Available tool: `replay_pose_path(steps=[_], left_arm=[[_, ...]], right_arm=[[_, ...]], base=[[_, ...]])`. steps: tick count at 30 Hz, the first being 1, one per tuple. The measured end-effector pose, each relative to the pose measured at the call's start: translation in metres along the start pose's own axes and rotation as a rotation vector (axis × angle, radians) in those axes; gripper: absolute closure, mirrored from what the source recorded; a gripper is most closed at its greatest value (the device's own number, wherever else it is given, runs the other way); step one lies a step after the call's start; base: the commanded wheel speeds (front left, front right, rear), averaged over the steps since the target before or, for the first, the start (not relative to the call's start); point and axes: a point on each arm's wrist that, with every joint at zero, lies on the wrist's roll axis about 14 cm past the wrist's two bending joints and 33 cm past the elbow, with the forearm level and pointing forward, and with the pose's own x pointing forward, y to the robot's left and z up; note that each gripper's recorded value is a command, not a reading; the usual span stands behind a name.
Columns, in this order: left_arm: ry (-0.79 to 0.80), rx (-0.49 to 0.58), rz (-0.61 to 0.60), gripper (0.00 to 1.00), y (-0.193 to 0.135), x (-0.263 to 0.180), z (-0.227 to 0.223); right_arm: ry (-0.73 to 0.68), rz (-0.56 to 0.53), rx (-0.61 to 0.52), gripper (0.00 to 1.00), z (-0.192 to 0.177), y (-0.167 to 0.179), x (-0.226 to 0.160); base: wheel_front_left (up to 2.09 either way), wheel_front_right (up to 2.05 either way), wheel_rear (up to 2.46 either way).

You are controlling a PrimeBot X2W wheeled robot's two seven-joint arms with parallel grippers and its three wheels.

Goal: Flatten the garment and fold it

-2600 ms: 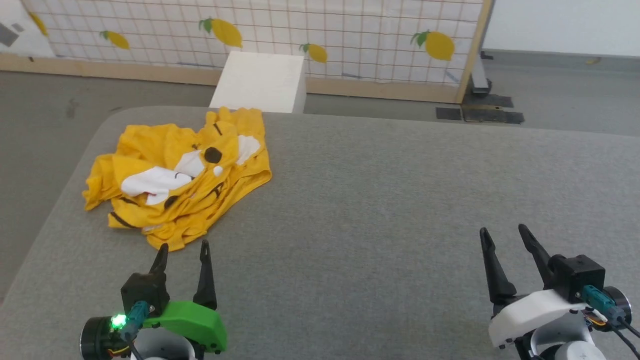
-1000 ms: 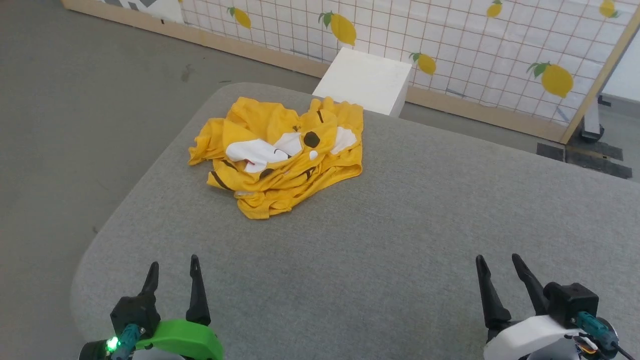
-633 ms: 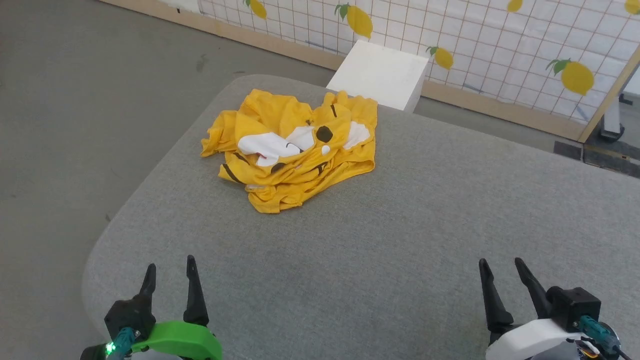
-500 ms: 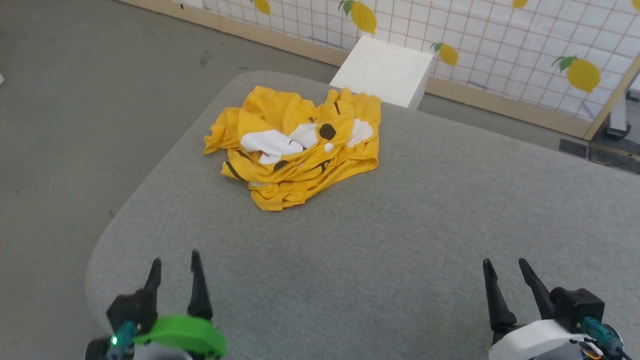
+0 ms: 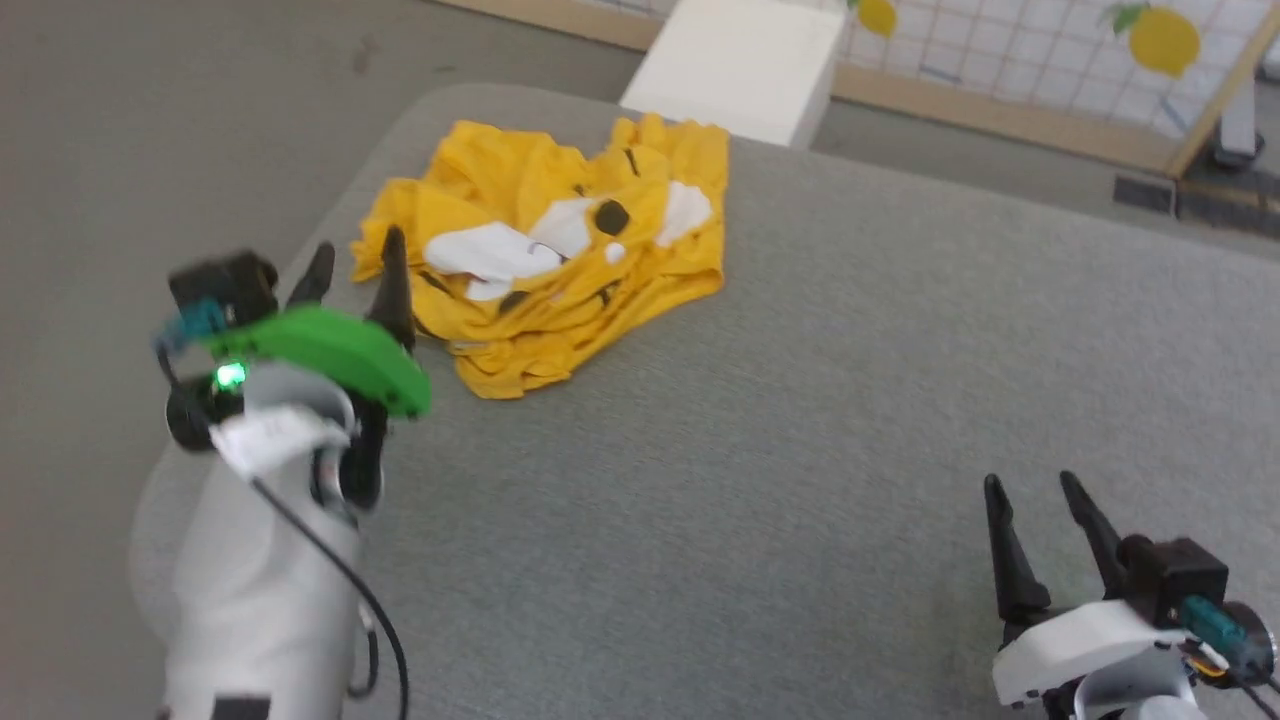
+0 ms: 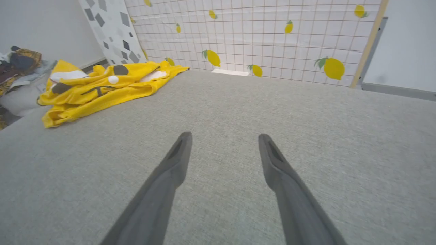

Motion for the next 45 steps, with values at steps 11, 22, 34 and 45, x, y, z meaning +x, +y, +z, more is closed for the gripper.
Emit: replay_pose_path(steps=[11,22,34,45], left_arm=[[0.495,0.014,-0.002,0.0,-0.026,0.065,-0.091],[0.972,0.014,0.047,0.0,-0.032,0.043,-0.196],[0.566,-0.068,0.048,1.0,-0.029,0.073,-0.139],[0.012,-0.034,-0.14,1.0,-0.064,0.111,0.053]], right_arm=[[0.056,-0.165,-0.003,0.0,-0.021,-0.06,-0.013],[0.128,-0.276,0.015,0.0,-0.048,-0.097,-0.031],[0.11,-0.25,0.028,0.0,-0.042,-0.087,-0.028],[0.042,-0.247,0.057,0.0,-0.022,-0.076,-0.044]], base=[[0.0,0.0,0.0],[0.0,0.0,0.0],[0.0,0.0,0.0],[0.0,0.0,0.0]])
